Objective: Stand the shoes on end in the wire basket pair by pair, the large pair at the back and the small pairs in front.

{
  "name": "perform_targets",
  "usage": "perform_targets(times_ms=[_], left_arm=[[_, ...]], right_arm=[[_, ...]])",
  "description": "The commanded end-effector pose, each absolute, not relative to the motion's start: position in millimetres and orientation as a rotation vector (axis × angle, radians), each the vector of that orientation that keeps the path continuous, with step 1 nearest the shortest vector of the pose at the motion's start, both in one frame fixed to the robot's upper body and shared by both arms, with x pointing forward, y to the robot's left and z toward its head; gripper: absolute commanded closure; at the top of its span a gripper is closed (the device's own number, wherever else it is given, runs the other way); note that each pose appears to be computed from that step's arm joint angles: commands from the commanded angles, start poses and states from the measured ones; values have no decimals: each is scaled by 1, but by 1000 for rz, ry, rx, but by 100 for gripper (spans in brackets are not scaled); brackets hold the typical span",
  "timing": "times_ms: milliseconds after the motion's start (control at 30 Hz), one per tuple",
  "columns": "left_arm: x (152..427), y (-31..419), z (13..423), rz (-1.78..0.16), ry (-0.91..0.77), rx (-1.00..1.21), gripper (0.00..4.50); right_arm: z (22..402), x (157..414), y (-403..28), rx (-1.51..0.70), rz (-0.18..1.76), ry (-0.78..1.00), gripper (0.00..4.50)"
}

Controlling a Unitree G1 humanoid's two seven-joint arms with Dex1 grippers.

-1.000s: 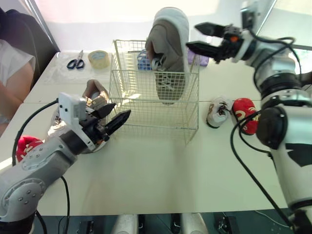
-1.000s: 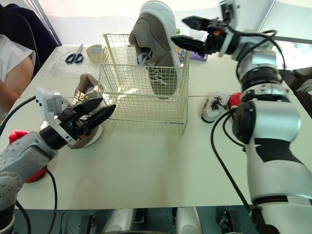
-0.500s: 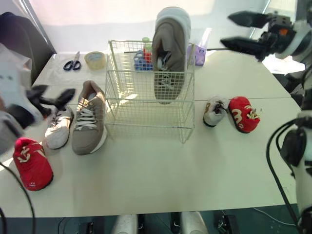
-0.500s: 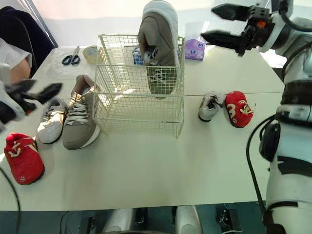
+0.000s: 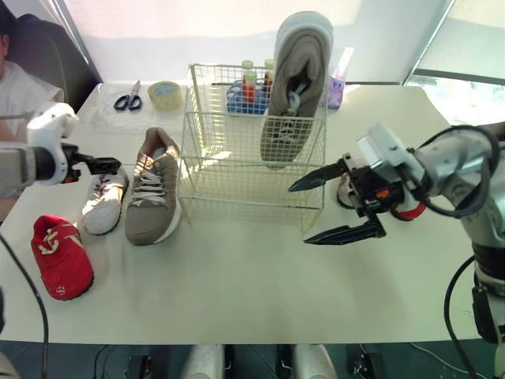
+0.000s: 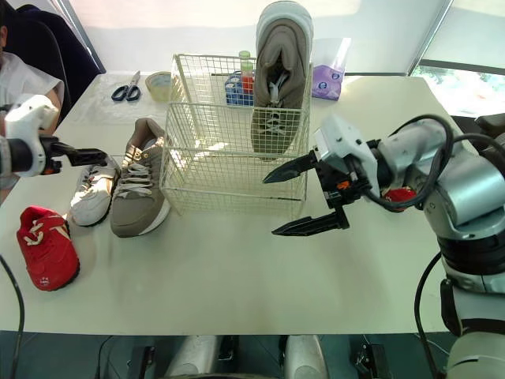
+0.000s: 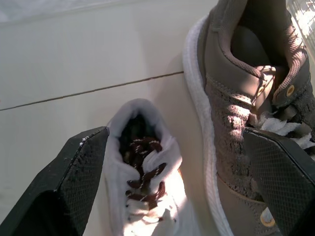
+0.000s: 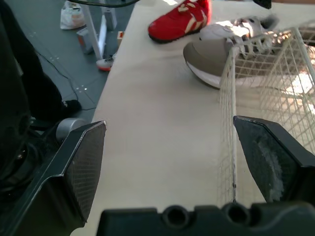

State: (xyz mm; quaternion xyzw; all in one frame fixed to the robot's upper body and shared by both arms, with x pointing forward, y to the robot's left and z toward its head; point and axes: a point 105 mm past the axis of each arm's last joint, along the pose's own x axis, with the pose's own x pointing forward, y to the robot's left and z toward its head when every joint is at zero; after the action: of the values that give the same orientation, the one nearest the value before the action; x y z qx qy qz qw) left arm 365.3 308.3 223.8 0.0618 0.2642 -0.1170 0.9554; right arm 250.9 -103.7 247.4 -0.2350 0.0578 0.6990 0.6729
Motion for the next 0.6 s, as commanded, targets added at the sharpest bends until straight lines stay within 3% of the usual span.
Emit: perform_targets(times_ms=[33,200,500,600], left_arm=[[372,308,237,-265,501,150,3],[379,299,241,-306,494,103,3],[400,273,199,-366,584,61,3],[407,268,189,-362,595,66,89]], right_arm=[[248,250,-101,-574,1509,94,0],[233,253,-104,-581,1437,124,0],[238,261,-99,-558,1391,78,0],[240,264,-98,-562,1380,67,0]])
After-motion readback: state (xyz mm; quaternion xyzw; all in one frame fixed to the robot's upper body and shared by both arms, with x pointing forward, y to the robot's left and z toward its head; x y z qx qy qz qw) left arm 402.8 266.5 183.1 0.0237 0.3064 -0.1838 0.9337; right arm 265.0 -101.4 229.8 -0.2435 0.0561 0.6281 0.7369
